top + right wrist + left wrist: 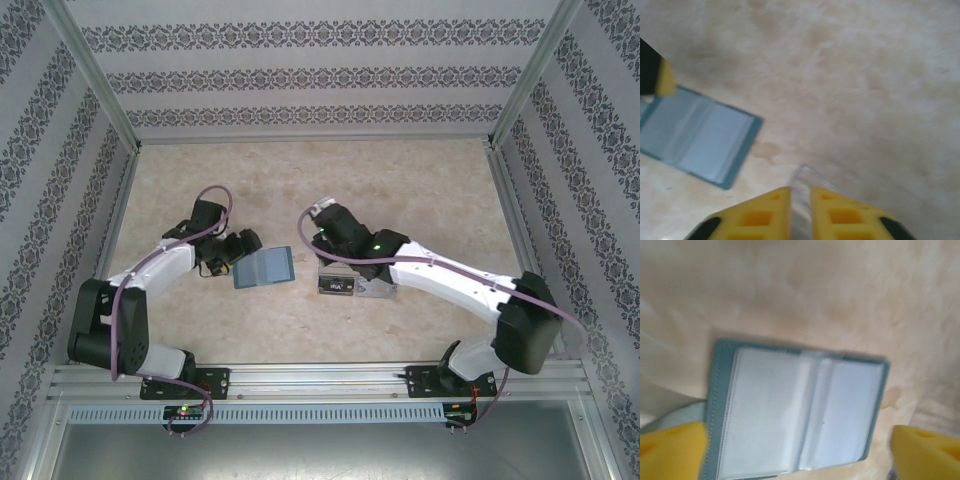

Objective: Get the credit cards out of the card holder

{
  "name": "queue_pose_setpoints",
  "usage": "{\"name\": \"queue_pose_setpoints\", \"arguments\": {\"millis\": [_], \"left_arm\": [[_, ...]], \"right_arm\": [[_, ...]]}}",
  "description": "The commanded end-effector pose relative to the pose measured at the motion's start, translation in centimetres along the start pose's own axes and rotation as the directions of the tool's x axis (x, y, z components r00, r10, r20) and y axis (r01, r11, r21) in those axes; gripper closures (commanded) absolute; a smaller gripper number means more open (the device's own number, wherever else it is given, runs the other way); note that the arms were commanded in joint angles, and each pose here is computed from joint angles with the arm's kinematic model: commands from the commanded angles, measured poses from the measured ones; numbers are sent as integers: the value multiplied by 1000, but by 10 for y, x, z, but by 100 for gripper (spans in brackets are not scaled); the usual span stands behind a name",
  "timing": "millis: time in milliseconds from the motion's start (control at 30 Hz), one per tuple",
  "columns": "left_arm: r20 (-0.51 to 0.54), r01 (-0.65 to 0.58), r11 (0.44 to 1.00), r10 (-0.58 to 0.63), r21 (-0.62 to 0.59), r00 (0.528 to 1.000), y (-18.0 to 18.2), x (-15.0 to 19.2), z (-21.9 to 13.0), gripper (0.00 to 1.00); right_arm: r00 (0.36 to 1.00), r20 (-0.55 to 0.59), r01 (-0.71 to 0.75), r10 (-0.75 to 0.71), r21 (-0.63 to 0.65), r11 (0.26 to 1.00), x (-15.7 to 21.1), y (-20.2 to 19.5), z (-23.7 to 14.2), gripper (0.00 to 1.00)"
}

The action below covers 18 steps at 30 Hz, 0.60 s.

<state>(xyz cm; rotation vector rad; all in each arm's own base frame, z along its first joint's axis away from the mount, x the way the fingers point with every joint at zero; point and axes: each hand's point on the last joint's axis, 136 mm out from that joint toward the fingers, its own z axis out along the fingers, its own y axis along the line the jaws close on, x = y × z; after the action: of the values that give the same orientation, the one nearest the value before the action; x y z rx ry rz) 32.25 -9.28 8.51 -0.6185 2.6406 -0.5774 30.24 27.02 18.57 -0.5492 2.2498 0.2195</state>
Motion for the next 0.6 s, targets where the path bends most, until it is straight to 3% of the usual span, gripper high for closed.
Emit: {"name": "queue_pose_setpoints", "arguments": {"millis": [0, 133, 267, 400, 567], "left_arm": [[207, -28, 987, 61, -159, 976, 9, -41, -50, 0], [387, -14, 966, 116, -258, 915, 20, -74, -92, 0], [526, 19, 917, 211, -399, 824, 41, -97, -122, 0], [575, 30, 848, 333, -530, 747, 71, -105, -122, 0], [508, -19, 789, 413, -614, 756, 110, -101, -89, 0]], "right_arm": [[993, 100, -85, 70, 158, 984, -13, -59, -21, 58], [972, 181, -202, 150, 313, 928, -6, -123, -45, 34], [912, 314, -383, 262, 428, 819, 16, -192, -70, 4], [878, 387, -446, 281, 451, 773, 54, -238, -68, 2], [883, 346, -463, 316, 535, 707, 103, -276, -54, 2]]}}
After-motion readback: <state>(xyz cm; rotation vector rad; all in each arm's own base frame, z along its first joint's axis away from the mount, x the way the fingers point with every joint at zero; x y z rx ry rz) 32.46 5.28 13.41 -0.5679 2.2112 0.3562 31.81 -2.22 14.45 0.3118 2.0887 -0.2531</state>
